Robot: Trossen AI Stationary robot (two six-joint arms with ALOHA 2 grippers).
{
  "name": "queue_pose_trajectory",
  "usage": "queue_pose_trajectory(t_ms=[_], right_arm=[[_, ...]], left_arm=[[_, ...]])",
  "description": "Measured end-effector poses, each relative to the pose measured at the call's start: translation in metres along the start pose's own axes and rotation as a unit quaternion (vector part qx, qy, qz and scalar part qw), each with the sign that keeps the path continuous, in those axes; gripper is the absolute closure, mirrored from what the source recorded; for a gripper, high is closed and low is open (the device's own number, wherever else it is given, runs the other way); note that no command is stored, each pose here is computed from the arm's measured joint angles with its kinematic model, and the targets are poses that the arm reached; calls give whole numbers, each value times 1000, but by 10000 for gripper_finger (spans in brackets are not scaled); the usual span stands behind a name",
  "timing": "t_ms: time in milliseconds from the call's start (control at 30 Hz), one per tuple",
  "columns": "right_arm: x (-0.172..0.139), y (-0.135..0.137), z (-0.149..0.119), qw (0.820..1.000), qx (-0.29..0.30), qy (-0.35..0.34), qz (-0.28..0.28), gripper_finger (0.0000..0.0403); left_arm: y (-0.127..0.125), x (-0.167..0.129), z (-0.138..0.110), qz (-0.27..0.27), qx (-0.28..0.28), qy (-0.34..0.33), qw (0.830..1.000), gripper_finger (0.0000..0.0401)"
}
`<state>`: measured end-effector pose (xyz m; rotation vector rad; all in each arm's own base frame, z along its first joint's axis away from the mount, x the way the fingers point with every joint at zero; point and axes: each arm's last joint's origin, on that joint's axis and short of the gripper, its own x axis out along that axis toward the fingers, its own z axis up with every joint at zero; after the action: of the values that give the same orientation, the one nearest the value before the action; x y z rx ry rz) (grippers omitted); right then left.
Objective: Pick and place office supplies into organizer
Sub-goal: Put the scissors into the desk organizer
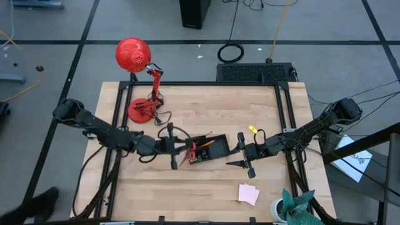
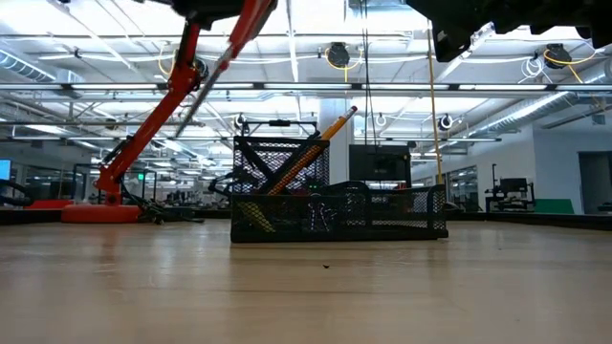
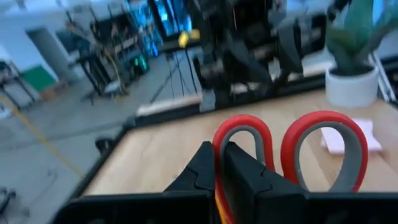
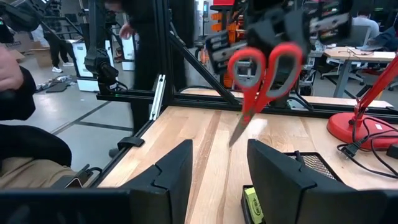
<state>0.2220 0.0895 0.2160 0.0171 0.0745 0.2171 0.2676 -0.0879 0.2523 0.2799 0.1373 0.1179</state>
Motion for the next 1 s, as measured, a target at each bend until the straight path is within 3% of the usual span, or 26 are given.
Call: queue_pose_trajectory(t_ms=[167, 433, 667, 1000], right_arm=[[0, 0, 0, 1000, -6, 0, 0, 259], [0, 0, 0, 1000, -10, 0, 0, 259], [0, 0, 0, 1000, -10, 0, 0, 263], [0, 0, 0, 1000, -12, 0, 0, 264]], left_arm=[[18, 7, 9, 10, 9, -61, 998, 394], [47, 13, 18, 79, 7, -118, 990, 382], [59, 17, 15, 71, 17, -126, 989, 394], [70, 30, -4, 83, 18, -73, 994, 394]])
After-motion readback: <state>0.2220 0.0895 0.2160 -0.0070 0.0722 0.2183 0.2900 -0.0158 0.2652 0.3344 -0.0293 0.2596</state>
